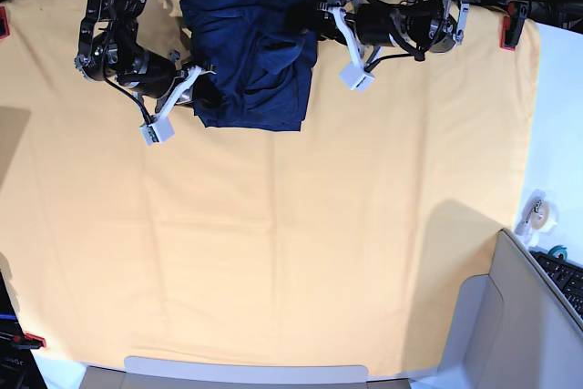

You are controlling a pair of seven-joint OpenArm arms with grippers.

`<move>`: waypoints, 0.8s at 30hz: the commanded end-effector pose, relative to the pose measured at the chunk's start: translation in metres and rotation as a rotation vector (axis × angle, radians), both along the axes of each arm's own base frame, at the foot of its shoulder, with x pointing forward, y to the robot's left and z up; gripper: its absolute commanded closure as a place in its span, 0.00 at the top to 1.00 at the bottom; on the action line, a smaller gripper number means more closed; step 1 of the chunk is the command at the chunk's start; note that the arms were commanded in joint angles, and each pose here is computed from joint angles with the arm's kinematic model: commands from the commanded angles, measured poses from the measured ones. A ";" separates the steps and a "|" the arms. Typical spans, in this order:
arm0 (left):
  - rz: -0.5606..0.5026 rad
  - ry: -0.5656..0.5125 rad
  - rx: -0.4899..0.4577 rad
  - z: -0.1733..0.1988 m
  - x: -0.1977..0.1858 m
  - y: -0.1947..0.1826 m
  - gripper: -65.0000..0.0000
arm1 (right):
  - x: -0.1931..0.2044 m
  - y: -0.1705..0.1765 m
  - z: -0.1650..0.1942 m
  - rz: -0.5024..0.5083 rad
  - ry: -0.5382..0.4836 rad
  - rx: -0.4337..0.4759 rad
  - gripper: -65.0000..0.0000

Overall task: Fold the T-shirt properly
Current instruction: 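Hold the navy bundle with both grippers, shifting the left gripper outward, then drag the held bundle away from the robot base with both grippers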

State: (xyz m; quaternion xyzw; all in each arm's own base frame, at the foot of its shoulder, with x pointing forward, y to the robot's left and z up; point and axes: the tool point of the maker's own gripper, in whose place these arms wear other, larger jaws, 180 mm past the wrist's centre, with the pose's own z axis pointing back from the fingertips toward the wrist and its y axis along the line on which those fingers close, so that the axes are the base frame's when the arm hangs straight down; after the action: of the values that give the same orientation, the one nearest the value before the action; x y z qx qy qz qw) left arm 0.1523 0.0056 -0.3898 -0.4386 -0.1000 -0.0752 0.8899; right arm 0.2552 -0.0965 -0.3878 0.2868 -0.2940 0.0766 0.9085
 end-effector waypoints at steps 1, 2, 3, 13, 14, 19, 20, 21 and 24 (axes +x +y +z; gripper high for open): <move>-0.002 -0.004 -0.020 0.005 0.000 -0.002 0.34 | 0.005 -0.003 0.007 0.003 -0.025 -0.016 0.00; -0.002 -0.004 -0.020 0.005 0.000 -0.002 0.25 | 0.005 -0.003 0.007 0.003 -0.025 -0.016 0.00; 0.000 -0.005 -0.020 0.005 0.000 -0.002 0.13 | 0.006 -0.003 0.007 0.003 -0.028 -0.016 0.00; 0.000 -0.012 -0.006 0.005 0.003 0.002 0.00 | 0.011 -0.003 0.026 0.011 -0.092 -0.030 0.00; -0.003 -0.014 0.008 0.003 0.003 0.003 0.00 | 0.012 -0.002 0.031 0.012 -0.106 -0.034 0.00; -0.013 -0.062 0.052 0.005 0.021 0.007 0.00 | 0.006 -0.002 0.033 0.017 -0.110 -0.042 0.00; -0.012 -0.075 0.057 0.007 0.027 0.008 0.00 | 0.003 -0.004 0.031 0.010 -0.103 -0.043 0.00; -0.017 -0.092 0.080 0.007 0.033 0.013 0.00 | 0.000 -0.010 0.028 -0.008 -0.093 -0.048 0.00; -0.033 -0.098 0.128 0.003 0.043 0.022 0.00 | -0.009 -0.025 0.022 -0.056 -0.067 -0.058 0.00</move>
State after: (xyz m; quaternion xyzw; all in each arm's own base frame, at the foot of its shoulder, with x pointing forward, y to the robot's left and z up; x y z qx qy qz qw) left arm 0.1916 0.0267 -0.3916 -0.3791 -0.1269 -0.1102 0.9100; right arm 0.2383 -0.1218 -0.3770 0.2472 -0.3083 0.0661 0.9163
